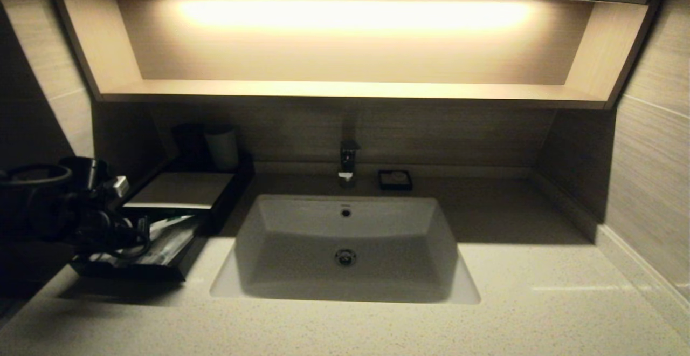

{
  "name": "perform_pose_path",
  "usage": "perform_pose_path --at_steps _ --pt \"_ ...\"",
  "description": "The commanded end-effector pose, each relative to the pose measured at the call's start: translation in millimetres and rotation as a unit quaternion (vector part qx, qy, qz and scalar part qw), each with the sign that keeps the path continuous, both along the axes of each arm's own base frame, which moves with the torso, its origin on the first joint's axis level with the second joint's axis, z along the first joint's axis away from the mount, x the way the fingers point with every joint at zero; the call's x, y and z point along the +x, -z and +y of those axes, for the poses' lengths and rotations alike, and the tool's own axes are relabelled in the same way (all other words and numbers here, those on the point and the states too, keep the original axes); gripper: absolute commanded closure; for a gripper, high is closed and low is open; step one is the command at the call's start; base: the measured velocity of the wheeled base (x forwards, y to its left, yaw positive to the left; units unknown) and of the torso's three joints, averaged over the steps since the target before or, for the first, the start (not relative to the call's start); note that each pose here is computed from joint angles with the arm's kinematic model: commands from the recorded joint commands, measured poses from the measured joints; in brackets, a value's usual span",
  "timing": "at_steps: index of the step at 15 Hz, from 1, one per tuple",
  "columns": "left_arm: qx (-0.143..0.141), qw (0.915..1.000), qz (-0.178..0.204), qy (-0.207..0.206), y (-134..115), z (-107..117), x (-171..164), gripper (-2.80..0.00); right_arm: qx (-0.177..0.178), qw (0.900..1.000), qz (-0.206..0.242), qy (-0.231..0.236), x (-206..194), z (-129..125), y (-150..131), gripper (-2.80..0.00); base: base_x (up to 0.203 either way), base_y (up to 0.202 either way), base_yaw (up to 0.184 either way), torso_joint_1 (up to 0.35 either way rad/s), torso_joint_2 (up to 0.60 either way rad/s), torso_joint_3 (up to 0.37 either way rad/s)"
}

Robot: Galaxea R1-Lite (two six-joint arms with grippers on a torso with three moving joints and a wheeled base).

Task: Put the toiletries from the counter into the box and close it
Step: Place the bathroom toiletry into the drawer

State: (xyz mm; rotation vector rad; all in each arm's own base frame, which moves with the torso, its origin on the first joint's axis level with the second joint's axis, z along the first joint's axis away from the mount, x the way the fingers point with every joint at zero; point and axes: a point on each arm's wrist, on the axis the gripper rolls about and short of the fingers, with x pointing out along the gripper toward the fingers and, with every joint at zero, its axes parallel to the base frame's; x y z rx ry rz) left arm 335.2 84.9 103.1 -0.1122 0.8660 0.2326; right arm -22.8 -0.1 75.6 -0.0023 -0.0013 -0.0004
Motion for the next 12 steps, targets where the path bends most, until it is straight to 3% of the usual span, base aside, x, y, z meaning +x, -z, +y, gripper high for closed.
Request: perform_pose_path --at_steps 1,7,12 --pt "0.003 0.9999 -0.014 0.000 -9.0 -0.2 -1.5 0.00 0.000 1.000 0.000 0.000 0.0 0.0 0.4 0.00 0.000 0.000 0.000 0.000 0.00 0.000" --pt "0.017 0.9972 -0.073 -0.001 -49.5 -3.8 -14.5 0.00 0.000 1.000 0.000 0.000 0.0 0.0 0.4 0.00 0.000 0.000 0.000 0.000 0.00 0.000" --pt "0.009 0.9976 -0.063 0.026 -45.1 -23.3 -17.3 0.00 0.000 1.000 0.000 0.000 0.0 0.0 0.4 0.00 0.000 0.000 0.000 0.000 0.00 0.000"
